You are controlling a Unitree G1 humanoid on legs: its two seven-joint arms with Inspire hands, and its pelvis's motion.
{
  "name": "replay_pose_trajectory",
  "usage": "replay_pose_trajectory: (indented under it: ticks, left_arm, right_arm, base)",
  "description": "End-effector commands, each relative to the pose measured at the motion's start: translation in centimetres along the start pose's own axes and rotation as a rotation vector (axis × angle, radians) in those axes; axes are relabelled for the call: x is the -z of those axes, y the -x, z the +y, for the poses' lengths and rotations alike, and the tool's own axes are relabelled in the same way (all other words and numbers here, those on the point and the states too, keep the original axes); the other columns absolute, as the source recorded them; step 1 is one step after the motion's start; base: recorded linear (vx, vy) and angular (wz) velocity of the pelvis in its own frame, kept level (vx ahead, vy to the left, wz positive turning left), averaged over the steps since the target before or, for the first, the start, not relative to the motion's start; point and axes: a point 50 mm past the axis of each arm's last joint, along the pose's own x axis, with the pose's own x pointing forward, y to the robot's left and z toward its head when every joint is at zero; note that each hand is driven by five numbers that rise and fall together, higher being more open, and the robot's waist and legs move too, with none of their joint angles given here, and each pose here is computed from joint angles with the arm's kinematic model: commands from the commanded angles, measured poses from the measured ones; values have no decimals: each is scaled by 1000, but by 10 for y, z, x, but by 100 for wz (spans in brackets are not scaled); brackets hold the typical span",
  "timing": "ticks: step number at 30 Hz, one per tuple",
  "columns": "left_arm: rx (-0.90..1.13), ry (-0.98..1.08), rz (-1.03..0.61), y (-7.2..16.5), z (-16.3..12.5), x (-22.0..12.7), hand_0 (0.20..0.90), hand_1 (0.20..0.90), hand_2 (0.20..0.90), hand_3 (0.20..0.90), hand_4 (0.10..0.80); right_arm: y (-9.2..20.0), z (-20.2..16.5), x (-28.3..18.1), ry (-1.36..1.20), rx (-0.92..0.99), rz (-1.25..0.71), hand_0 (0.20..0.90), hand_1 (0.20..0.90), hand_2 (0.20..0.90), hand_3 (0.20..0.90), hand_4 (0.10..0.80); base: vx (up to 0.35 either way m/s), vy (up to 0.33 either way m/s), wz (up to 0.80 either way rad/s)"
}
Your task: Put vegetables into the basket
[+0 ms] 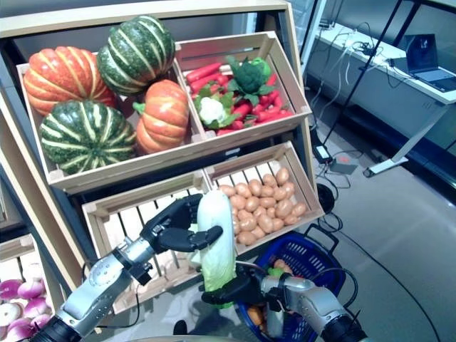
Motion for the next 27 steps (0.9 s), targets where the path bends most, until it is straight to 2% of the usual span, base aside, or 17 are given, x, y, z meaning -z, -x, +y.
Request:
replay_pose_trajectory:
  ticks: [1,4,5,6,7,8,9,18,27]
  left_arm:
    - [166,-21,-355,-29,-17,-64,300,300,300,300,400]
    - [158,-38,-346,-28,-16,-63,300,300,300,300,400]
    - [151,-41,-345,-27,-15,-63,396,396,396,396,464]
    - [145,-44,-347,-27,-14,-64,448,448,448,448,499]
    - [142,-44,-348,-27,-14,-64,554,554,554,554,569]
    - [137,-45,-348,-26,-12,-64,782,782,782,782,722]
    - [119,-44,-344,-25,-10,-64,900,900,900,900,800]
    - [12,-77,-318,-16,6,-64,900,900,900,900,800]
    - [-139,-127,-283,4,29,-65,900,900,900,900,800]
  right_arm:
    - [-5,12,-30,21,-101,-137,300,300,300,300,400]
    - [-4,11,-30,-6,-67,-172,300,300,300,300,400]
    - [-3,9,-30,-28,-45,-184,300,300,300,300,400]
    - [-2,7,-30,-42,-28,-197,300,300,300,300,400]
    - [-2,6,-30,-48,-21,-205,300,300,300,300,400]
    - [-1,5,-30,-55,-14,-218,300,300,300,300,400]
    - [1,4,-31,-63,-4,-239,300,300,300,300,400]
    - [23,-8,-48,-115,130,-437,300,300,300,300,400]
    - [63,-25,-51,-173,298,-648,300,300,300,300,400]
  base:
    - [0,0,0]
    - [0,0,0]
    - [0,0,0]
    - [0,0,0]
    - [0,0,0]
    - [-33,-9,-1]
    - [-50,-11,-2]
    - [-25,-14,-3]
    - [-11,-17,-4]
